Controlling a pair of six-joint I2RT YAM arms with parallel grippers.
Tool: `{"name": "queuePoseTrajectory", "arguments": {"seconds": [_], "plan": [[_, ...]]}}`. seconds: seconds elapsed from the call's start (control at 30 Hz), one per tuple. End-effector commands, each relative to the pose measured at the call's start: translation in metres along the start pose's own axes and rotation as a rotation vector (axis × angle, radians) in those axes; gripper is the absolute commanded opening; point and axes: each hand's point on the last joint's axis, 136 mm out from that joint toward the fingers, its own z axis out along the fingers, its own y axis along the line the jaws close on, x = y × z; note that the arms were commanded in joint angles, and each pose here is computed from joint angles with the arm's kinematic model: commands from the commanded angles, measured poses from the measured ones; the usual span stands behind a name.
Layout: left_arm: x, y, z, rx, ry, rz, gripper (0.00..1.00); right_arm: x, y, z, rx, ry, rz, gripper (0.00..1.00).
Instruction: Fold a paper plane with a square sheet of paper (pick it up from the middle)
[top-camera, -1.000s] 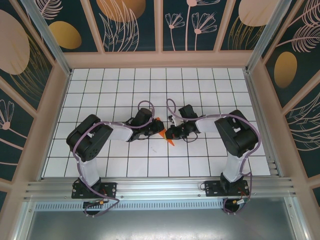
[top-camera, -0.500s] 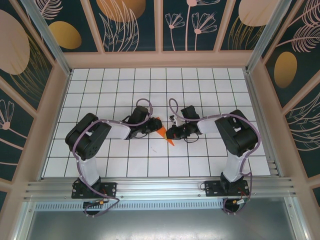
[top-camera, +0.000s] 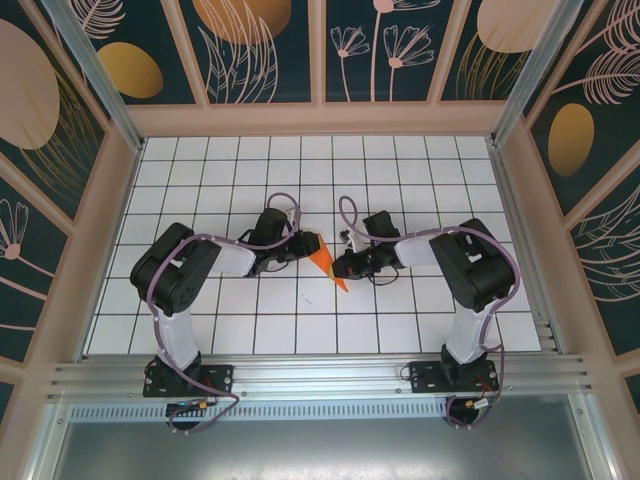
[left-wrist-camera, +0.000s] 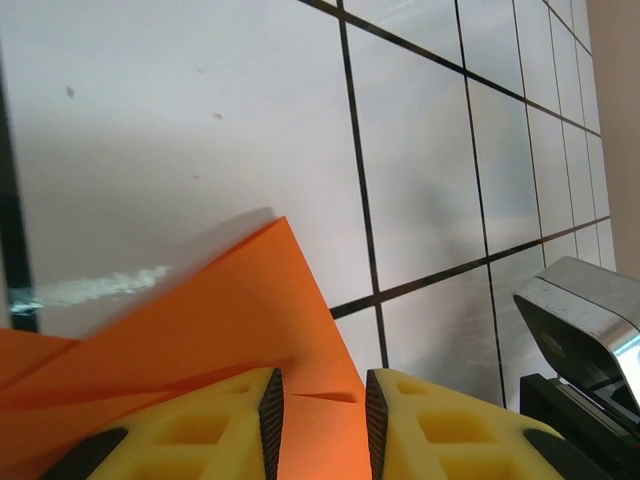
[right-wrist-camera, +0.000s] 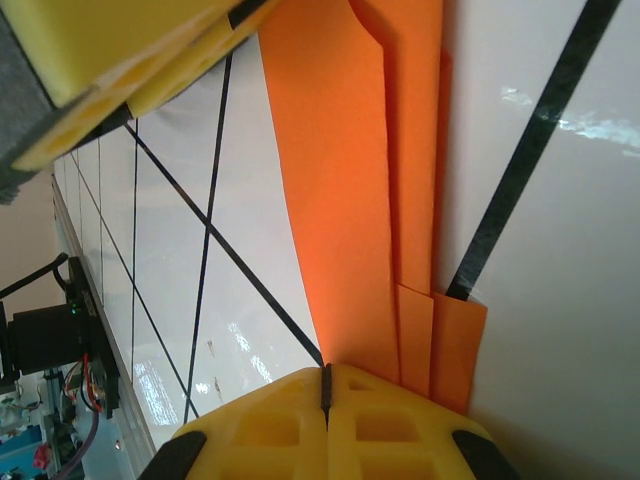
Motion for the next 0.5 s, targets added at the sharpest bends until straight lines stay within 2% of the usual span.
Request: {"name": "queuePoseTrajectory", "arguments": {"seconds": [0.0,0.33,0.47], "plan": [[-0.016,0.037,-0.005,-0.089,-0.068,0.019,0.33,0.043,-0.062,0.002,0.193,0.085,0.163,0.00],[-0.036,0.045,-0.007,-0.081,-0.091,0.037,0.36,0.043,-0.062,0.002,0.196,0.085,0.169,0.00],[-0.052,0.036,-0.017,-0.055,-0.120,0.045,0.37,0.039,-0.059,0.001,0.191,0.078,0.163,0.00]]}}
